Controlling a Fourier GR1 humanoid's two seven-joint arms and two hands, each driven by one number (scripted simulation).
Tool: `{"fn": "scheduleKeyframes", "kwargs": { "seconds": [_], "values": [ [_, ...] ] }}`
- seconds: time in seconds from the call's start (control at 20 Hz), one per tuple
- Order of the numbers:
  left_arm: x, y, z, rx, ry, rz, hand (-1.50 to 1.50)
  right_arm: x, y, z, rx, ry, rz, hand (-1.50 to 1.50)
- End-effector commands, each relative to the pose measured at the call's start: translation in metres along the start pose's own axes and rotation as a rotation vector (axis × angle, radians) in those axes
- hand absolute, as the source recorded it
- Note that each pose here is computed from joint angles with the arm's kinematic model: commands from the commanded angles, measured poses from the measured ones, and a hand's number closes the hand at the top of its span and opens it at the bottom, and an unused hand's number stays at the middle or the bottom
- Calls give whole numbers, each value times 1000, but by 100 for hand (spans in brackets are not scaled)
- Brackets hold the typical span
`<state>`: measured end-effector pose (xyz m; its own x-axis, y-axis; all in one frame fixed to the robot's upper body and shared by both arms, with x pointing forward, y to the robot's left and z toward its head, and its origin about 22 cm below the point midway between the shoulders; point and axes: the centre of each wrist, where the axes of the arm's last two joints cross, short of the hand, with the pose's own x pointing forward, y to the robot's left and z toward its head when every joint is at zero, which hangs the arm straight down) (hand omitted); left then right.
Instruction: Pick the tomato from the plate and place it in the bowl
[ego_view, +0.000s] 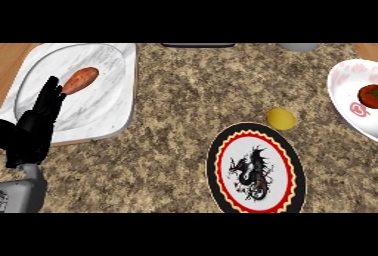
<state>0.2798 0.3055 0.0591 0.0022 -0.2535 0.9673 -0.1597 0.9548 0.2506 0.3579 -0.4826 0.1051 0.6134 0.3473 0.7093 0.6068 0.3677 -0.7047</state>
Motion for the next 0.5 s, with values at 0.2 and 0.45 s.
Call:
{"fn": "scheduleKeyframes", "kwargs": {
  "seconds": [0.2, 0.45],
  "values": [
    [-9, 13, 7, 32, 9, -1, 0, -20, -40, -11, -217, -67, -522, -150],
    [-8, 1, -5, 37, 24, -2, 0, -78, -60, -5, -134, -34, -576, -150]
  ]
}}
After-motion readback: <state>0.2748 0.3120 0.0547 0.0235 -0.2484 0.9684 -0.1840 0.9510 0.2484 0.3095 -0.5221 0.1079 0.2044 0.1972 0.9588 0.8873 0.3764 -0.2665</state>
